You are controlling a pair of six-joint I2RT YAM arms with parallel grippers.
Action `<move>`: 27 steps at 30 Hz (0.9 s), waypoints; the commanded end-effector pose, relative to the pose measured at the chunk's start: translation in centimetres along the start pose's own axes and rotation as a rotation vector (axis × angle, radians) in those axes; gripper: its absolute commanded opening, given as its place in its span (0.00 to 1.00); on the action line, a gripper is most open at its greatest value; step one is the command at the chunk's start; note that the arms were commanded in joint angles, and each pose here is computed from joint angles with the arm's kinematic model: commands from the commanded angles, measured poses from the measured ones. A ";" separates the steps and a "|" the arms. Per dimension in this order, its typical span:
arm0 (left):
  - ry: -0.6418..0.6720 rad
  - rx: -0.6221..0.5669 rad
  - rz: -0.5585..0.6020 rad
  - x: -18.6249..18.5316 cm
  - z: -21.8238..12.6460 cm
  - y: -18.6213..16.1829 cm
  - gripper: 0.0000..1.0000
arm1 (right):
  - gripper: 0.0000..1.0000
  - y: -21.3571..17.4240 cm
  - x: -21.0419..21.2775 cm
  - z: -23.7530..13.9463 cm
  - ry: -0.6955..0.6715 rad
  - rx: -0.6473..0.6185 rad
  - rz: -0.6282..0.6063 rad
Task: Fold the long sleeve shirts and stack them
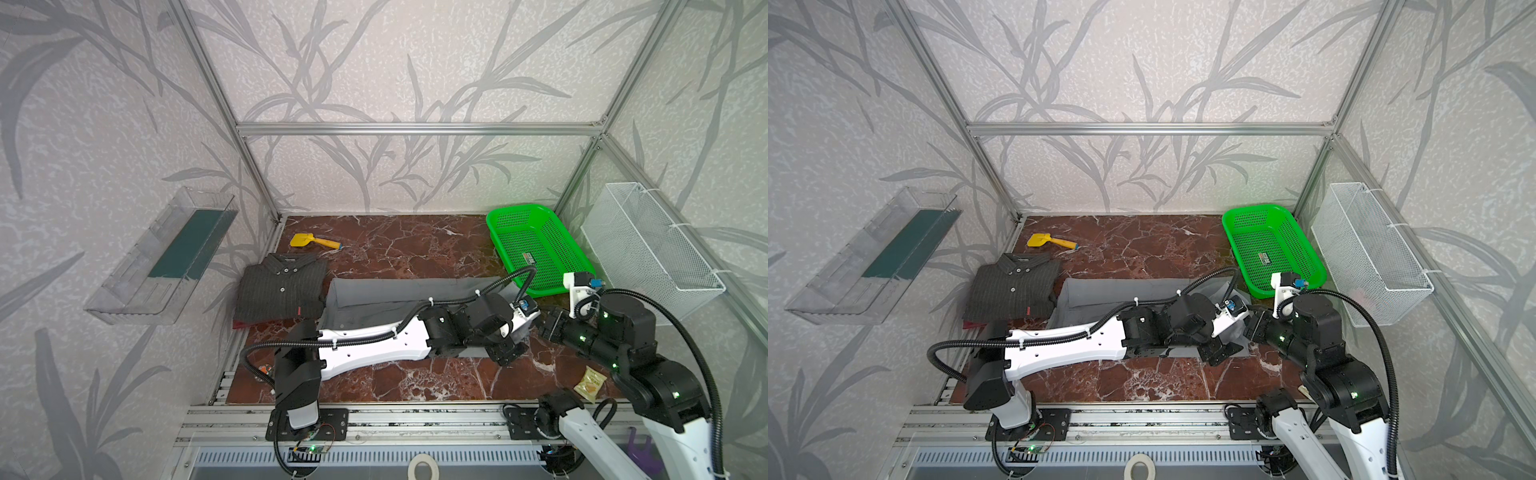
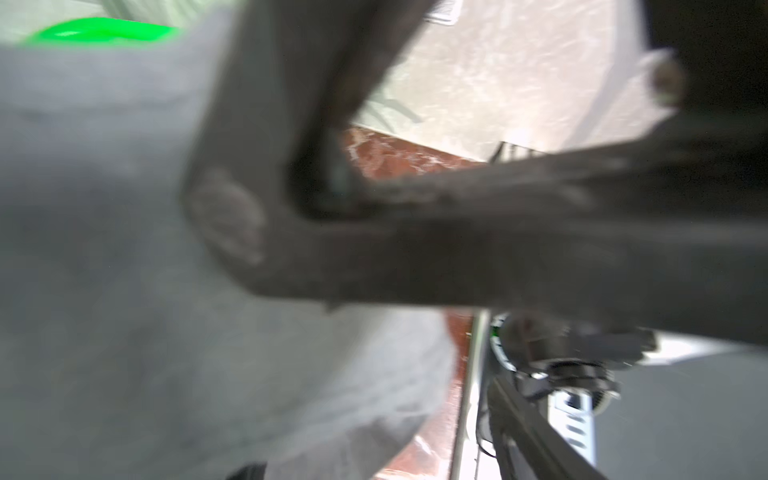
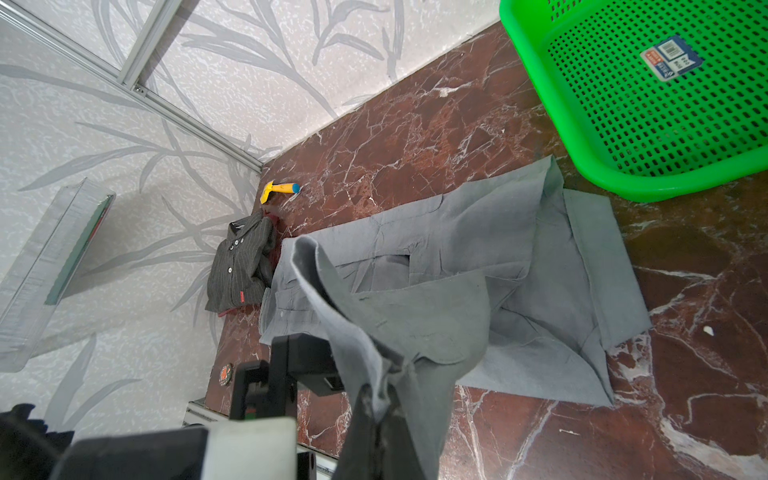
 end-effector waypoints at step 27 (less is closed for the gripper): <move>0.139 -0.054 0.068 0.0 -1.2 -0.9 0.14 | 0.00 0.7 1.5 -1.1 0.074 -0.041 0.070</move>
Point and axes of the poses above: each gripper's point midway between its finger pads, its own z axis out along the fingers, its own x axis along the line the jaws close on, y = z × x, the point moved 2 cm from there along -z, back along the fingers, and after that the axes turned 4 degrees about -z, right-handed, at the moved point
